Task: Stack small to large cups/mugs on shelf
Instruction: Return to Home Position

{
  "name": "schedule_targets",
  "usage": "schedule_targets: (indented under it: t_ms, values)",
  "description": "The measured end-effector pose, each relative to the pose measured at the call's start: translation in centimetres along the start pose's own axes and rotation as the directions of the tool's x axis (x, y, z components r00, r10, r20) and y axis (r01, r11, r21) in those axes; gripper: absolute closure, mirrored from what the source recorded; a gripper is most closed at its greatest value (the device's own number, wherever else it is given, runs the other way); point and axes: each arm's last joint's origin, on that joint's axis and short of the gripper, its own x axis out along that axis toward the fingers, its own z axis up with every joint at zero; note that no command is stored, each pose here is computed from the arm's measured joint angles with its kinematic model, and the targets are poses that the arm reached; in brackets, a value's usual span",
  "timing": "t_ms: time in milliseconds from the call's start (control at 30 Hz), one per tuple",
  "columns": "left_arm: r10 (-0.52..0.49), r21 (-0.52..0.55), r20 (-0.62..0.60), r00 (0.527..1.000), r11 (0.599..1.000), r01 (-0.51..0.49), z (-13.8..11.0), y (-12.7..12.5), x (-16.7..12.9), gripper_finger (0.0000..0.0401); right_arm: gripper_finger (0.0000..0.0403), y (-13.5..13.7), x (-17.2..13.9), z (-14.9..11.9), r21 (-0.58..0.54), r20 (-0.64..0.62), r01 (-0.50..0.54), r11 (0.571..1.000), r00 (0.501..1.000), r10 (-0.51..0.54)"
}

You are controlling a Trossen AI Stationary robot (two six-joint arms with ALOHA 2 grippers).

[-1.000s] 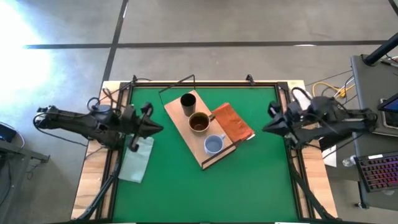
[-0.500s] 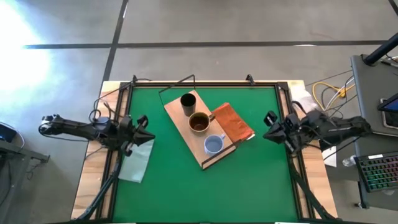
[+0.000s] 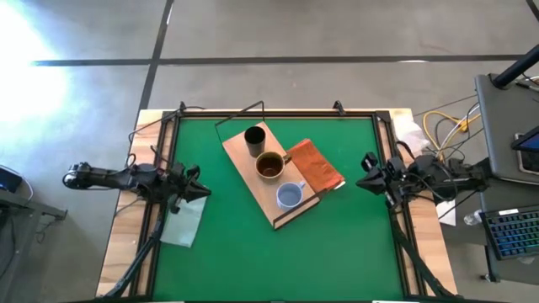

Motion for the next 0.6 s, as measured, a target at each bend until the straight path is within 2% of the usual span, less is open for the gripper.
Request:
schedule_targets:
  t_ms: [333, 600]
  values:
    - [0.053, 0.001, -0.059, 0.997, 0.999, -0.053, -0.6, 0.5, 0.0, 0.0396, 0.0394, -0.9, 0.2, -2.5, 0.029, 0.023, 0.020, 0.999, 1.000, -0.021]
    - [0.074, 0.002, -0.066, 0.995, 0.997, -0.074, -0.7, 0.6, 0.1, 0.0396, 0.0394, -1.1, 0.2, -2.9, -0.001, -0.016, 0.060, 0.998, 0.998, -0.060]
